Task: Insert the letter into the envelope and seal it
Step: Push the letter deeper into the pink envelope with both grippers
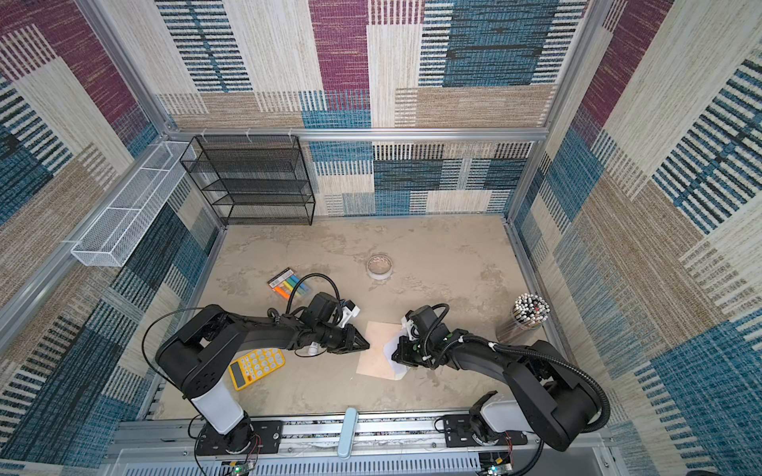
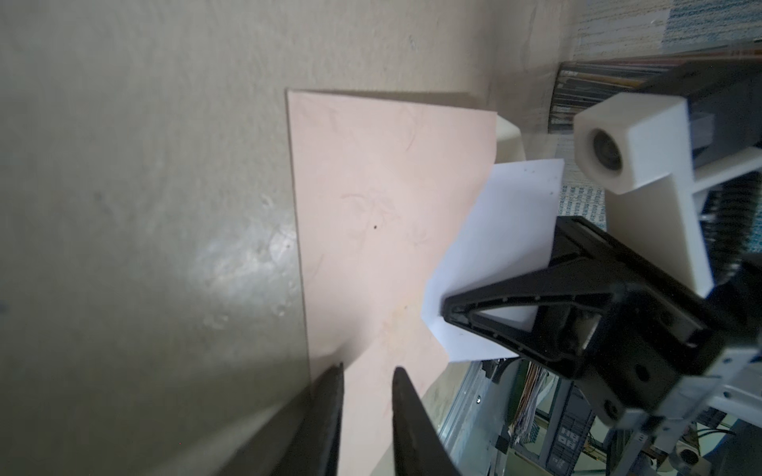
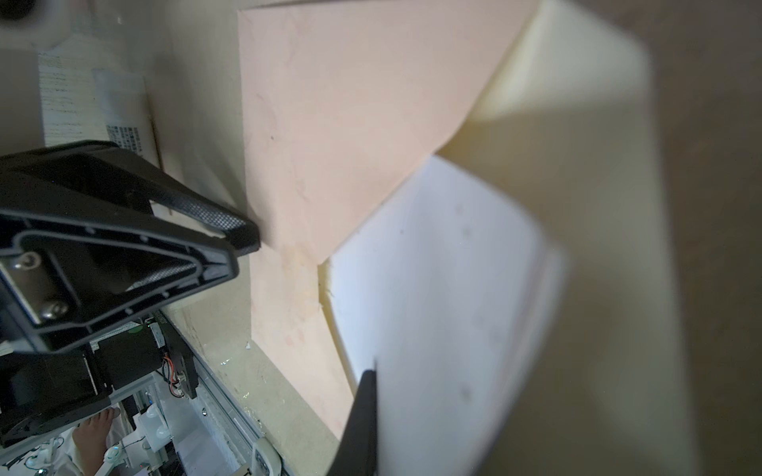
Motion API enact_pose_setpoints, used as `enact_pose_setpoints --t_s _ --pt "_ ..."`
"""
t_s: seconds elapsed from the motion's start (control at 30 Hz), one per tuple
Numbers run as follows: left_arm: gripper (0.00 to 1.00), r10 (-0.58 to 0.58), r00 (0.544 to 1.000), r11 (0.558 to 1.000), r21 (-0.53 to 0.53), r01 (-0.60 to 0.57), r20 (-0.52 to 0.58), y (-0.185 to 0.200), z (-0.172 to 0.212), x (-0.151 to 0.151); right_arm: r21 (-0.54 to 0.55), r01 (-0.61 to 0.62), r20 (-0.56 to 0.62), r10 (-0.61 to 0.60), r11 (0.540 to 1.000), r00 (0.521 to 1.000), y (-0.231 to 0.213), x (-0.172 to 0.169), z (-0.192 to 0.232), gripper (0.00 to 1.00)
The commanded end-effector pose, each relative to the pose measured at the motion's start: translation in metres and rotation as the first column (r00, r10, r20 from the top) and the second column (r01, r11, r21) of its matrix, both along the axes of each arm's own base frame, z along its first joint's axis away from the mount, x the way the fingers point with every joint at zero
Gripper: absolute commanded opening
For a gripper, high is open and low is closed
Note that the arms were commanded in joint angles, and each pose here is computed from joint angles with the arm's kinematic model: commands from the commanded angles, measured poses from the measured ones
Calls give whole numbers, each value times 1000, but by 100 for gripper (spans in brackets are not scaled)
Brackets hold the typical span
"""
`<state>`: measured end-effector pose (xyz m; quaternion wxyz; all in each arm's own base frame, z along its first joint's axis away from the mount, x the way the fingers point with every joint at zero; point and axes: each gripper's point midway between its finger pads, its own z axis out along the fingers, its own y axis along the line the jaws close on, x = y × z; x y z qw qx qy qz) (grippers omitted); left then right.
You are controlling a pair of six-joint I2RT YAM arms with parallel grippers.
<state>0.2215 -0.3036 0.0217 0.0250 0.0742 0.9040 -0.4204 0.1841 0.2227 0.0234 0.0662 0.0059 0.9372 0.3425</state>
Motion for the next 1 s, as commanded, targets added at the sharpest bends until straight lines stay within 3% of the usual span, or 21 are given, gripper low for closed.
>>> enact_pose_setpoints --t_s 0.0,0.3,0.43,0.77,0.97 --pt "26 63 996 981 186 -50 -62 30 -30 -10 35 -5 23 4 999 1000 6 4 8 17" --pt "26 66 996 979 196 -54 -56 32 -29 -10 -22 28 24 -28 999 999 -11 4 13 42" --pt "26 63 997 980 194 -51 -54 31 -28 -10 -34 52 24 -51 998 998 -21 4 15 44" --pt "26 63 997 980 193 -52 -52 30 -27 -8 3 66 -5 -66 998 998 -20 1 8 25" --pt "26 71 996 979 195 -60 -49 31 -27 -8 36 101 -10 -101 994 995 -22 2 9 6"
